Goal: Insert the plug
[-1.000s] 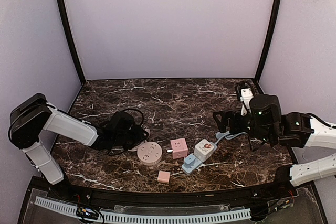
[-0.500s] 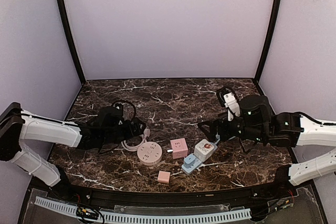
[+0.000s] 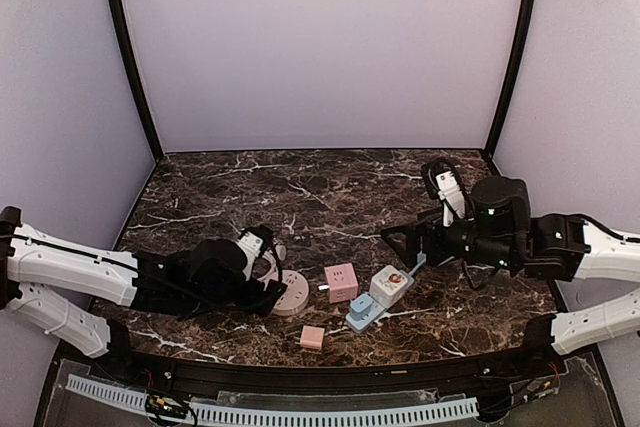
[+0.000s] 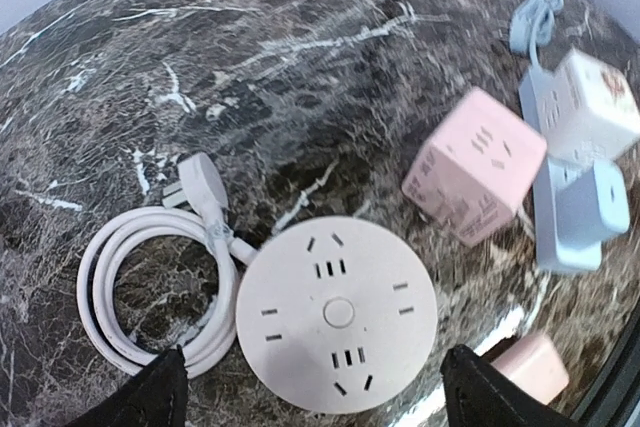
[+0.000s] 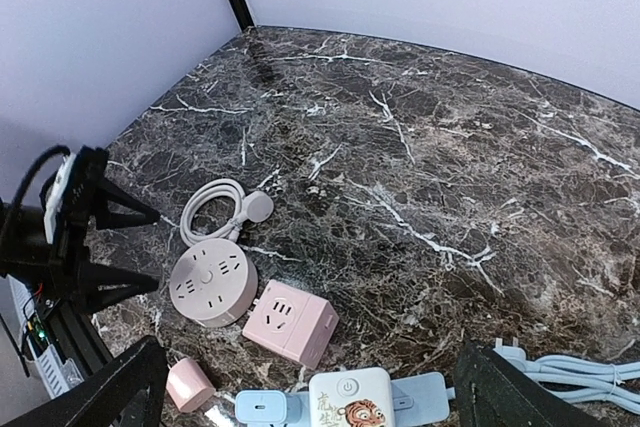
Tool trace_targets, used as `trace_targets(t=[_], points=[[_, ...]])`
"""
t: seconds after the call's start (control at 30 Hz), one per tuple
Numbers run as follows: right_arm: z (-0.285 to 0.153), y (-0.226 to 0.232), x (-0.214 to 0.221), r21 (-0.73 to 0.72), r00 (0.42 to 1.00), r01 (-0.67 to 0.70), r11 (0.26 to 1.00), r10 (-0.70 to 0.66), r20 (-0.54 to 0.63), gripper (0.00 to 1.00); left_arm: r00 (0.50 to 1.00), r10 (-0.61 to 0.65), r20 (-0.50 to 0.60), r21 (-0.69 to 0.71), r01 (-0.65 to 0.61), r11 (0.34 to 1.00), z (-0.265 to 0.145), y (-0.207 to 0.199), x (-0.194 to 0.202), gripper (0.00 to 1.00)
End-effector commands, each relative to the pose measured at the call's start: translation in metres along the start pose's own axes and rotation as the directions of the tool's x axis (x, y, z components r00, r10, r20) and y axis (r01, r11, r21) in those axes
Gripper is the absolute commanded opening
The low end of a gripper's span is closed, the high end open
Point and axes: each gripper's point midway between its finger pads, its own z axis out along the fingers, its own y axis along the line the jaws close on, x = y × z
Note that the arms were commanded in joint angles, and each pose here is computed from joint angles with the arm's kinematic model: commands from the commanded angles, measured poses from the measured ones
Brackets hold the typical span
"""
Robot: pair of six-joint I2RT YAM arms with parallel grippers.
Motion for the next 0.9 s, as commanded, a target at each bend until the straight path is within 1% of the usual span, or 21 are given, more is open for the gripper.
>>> trace_targets(t=[0.0, 0.07, 0.1, 0.23, 0.33, 0.43, 0.47, 0.5, 0.53, 0.57, 0.6, 0.63, 0.7, 0.73, 0.83, 0.87], points=[[-0.012, 0.0, -0.008, -0.011, 1.0, -0.022, 1.0, 0.023, 0.019, 0.99, 0.962, 0.257, -0.096, 0.076, -0.251, 0.965, -0.001, -0.026, 0.026, 0.85], [-0.016, -0.001, -0.007, -0.01, 1.0, -0.017, 1.0, 0.017, 0.015, 0.99, 0.934, 0.331, -0.133, 0.141, -0.313, 0.939, -0.002, -0.042, 0.037, 0.82], [-0.018, -0.001, -0.008, -0.012, 1.0, -0.015, 1.0, 0.015, 0.017, 0.99, 0.911, 0.388, -0.141, 0.176, -0.363, 0.915, -0.004, -0.053, 0.043, 0.81], [-0.022, -0.005, -0.005, -0.005, 1.0, -0.01, 1.0, 0.01, 0.015, 0.99, 0.857, 0.495, -0.145, 0.255, -0.451, 0.855, -0.005, -0.071, 0.054, 0.81], [-0.023, -0.007, -0.003, 0.001, 1.0, -0.009, 1.0, 0.009, 0.015, 0.99, 0.831, 0.543, -0.121, 0.305, -0.49, 0.817, -0.005, -0.082, 0.053, 0.81], [-0.024, -0.007, -0.002, -0.004, 1.0, -0.009, 1.0, 0.009, 0.016, 0.99, 0.788, 0.615, -0.044, 0.327, -0.57, 0.754, -0.001, -0.093, 0.048, 0.8], [-0.025, -0.007, -0.002, -0.004, 1.0, -0.009, 1.0, 0.009, 0.016, 0.99, 0.786, 0.618, -0.015, 0.337, -0.578, 0.743, 0.001, -0.099, 0.045, 0.8], [-0.025, -0.007, -0.002, -0.004, 1.0, -0.009, 1.0, 0.009, 0.017, 0.99, 0.764, 0.645, -0.015, 0.345, -0.601, 0.721, 0.005, -0.1, 0.05, 0.8], [-0.026, -0.008, -0.002, -0.004, 1.0, -0.009, 1.0, 0.009, 0.018, 0.99, 0.756, 0.654, -0.002, 0.365, -0.608, 0.705, 0.005, -0.107, 0.049, 0.79], [-0.026, -0.009, -0.001, -0.002, 1.0, -0.009, 1.0, 0.009, 0.019, 0.99, 0.731, 0.683, -0.012, 0.375, -0.629, 0.681, 0.01, -0.108, 0.054, 0.79], [-0.027, -0.009, 0.0, -0.002, 1.0, -0.009, 1.0, 0.009, 0.021, 0.99, 0.72, 0.694, -0.016, 0.379, -0.637, 0.671, 0.012, -0.11, 0.054, 0.77], [-0.028, -0.01, 0.0, 0.001, 1.0, -0.009, 1.0, 0.009, 0.022, 0.99, 0.695, 0.718, -0.027, 0.389, -0.655, 0.648, 0.015, -0.11, 0.06, 0.77], [-0.029, -0.012, 0.001, 0.003, 1.0, -0.007, 1.0, 0.007, 0.025, 0.99, 0.666, 0.745, -0.031, 0.418, -0.668, 0.615, 0.015, -0.113, 0.064, 0.74], [-0.029, -0.012, 0.002, 0.005, 1.0, -0.009, 1.0, 0.009, 0.026, 0.99, 0.652, 0.757, -0.026, 0.447, -0.67, 0.592, 0.013, -0.117, 0.067, 0.73], [-0.03, -0.014, 0.004, 0.006, 1.0, -0.007, 1.0, 0.007, 0.026, 0.99, 0.631, 0.776, -0.009, 0.476, -0.68, 0.558, 0.009, -0.121, 0.068, 0.72], [-0.029, -0.014, 0.004, 0.006, 1.0, -0.007, 1.0, 0.007, 0.028, 0.99, 0.613, 0.79, -0.014, 0.486, -0.686, 0.541, 0.008, -0.119, 0.072, 0.71]])
